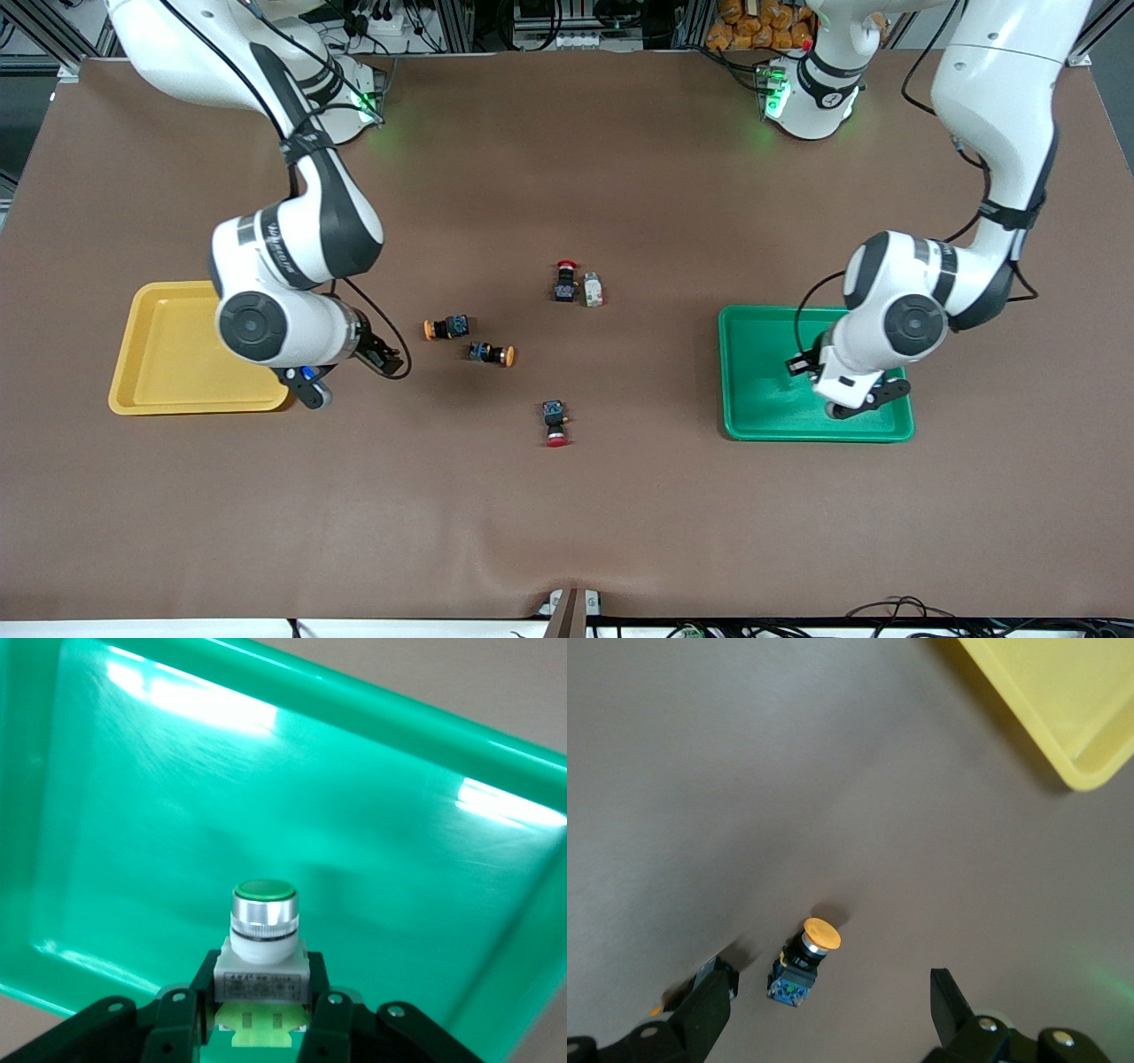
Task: Place green and yellow buttons in trays
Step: 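Carry the green button into the green tray while the right gripper reaches the yellow buttons, then grasp a yellow button with the right gripper while the left gripper grasps a white button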
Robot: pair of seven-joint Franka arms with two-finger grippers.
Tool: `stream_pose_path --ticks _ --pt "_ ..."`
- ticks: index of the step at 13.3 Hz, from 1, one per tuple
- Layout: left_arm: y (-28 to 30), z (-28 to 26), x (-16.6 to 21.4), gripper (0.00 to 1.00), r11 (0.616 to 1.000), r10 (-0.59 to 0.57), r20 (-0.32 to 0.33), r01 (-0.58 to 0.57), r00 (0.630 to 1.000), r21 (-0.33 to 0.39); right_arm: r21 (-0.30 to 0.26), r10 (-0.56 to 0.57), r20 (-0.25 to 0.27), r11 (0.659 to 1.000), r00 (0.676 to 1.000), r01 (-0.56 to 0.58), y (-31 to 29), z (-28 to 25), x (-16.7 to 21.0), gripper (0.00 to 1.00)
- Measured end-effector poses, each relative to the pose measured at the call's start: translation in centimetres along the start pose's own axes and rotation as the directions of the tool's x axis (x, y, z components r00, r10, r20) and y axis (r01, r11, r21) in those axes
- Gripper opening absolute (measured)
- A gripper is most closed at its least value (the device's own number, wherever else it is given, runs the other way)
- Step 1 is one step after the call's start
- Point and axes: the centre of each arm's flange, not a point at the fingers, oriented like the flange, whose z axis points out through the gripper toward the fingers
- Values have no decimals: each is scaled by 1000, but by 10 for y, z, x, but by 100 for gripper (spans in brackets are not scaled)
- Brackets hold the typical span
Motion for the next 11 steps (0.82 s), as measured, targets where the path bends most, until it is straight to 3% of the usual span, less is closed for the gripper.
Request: stream_pose_path --ticks 3,5,9,11 --pt "-49 5 20 45 1000 24 8 -23 1000 -11 20 102 -22 995 995 -102 -13 30 -28 100" --pt "-61 6 25 63 1000 9 3 -9 1000 -17 75 140 -48 988 989 -136 -23 72 -54 100" --pt "-20 -10 8 100 999 11 0 -11 1000 -42 74 149 -61 987 987 -144 -20 124 -70 100" --pt "27 -24 -16 100 997 -42 8 43 999 -66 73 152 -62 986 986 -147 -19 128 -68 100"
